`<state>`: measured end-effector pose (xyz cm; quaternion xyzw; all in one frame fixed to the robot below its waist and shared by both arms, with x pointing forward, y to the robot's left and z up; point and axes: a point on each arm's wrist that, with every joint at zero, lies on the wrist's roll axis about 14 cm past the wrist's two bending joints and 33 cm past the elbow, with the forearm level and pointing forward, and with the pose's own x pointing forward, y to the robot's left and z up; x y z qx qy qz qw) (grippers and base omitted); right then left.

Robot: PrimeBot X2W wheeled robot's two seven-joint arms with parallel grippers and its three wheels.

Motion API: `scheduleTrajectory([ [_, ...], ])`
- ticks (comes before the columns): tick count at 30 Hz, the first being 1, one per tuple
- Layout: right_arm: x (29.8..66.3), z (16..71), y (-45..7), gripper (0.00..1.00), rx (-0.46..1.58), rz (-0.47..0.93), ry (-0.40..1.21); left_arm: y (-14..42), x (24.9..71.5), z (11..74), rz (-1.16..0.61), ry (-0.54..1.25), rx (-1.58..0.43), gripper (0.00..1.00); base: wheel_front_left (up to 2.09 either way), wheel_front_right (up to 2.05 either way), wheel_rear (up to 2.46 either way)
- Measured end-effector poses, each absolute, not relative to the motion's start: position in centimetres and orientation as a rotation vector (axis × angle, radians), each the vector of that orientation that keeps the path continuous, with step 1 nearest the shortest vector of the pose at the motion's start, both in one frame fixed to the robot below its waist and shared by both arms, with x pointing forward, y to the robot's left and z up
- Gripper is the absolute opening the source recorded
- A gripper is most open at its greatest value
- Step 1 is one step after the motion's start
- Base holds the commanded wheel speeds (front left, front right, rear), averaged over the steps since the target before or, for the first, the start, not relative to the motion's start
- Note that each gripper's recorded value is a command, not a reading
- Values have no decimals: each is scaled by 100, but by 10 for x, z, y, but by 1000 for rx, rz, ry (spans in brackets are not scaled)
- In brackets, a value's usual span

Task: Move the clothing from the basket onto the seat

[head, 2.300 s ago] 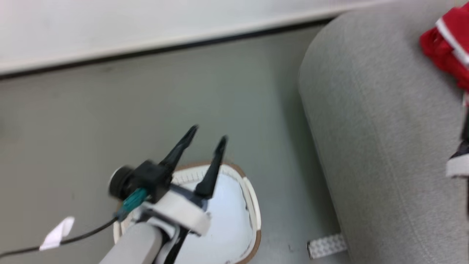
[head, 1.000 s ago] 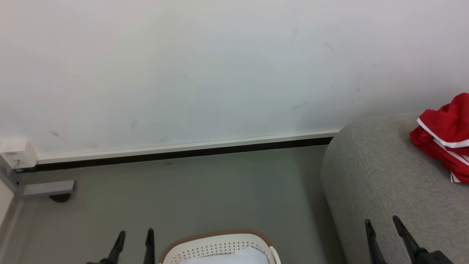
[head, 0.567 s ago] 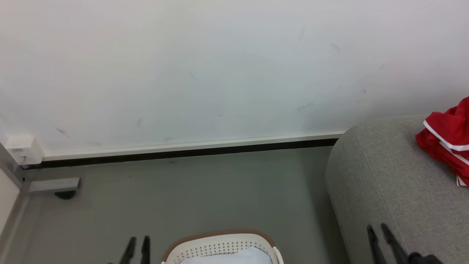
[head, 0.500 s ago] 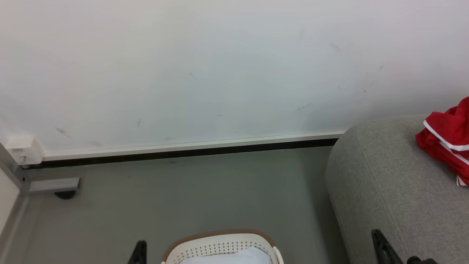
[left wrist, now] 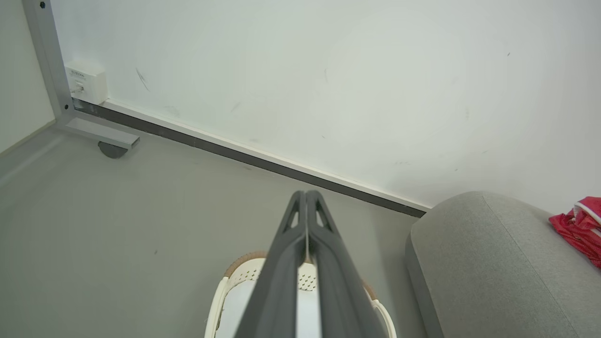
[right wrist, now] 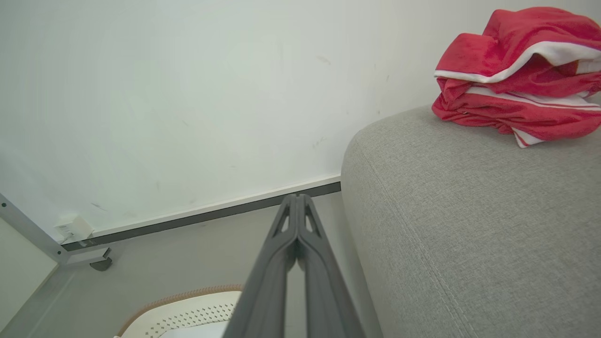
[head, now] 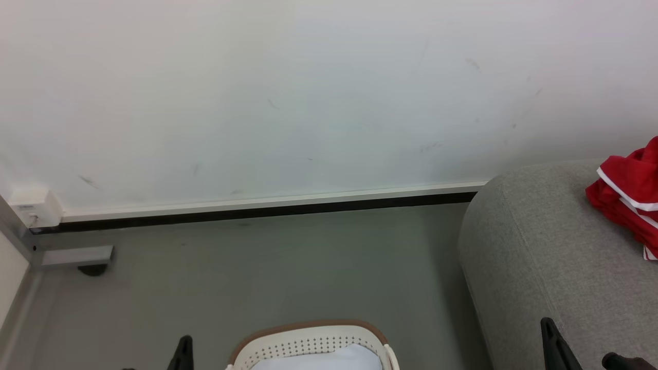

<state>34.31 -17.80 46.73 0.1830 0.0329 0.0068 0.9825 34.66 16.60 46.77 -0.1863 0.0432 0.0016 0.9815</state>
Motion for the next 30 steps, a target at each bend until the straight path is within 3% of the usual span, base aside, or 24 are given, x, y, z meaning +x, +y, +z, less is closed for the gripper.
scheduleTrajectory([
  [30, 358, 477, -194, 0, 823, -64, 60, 180, 363, 473, 62, 110, -829, 0, 0, 0, 0],
])
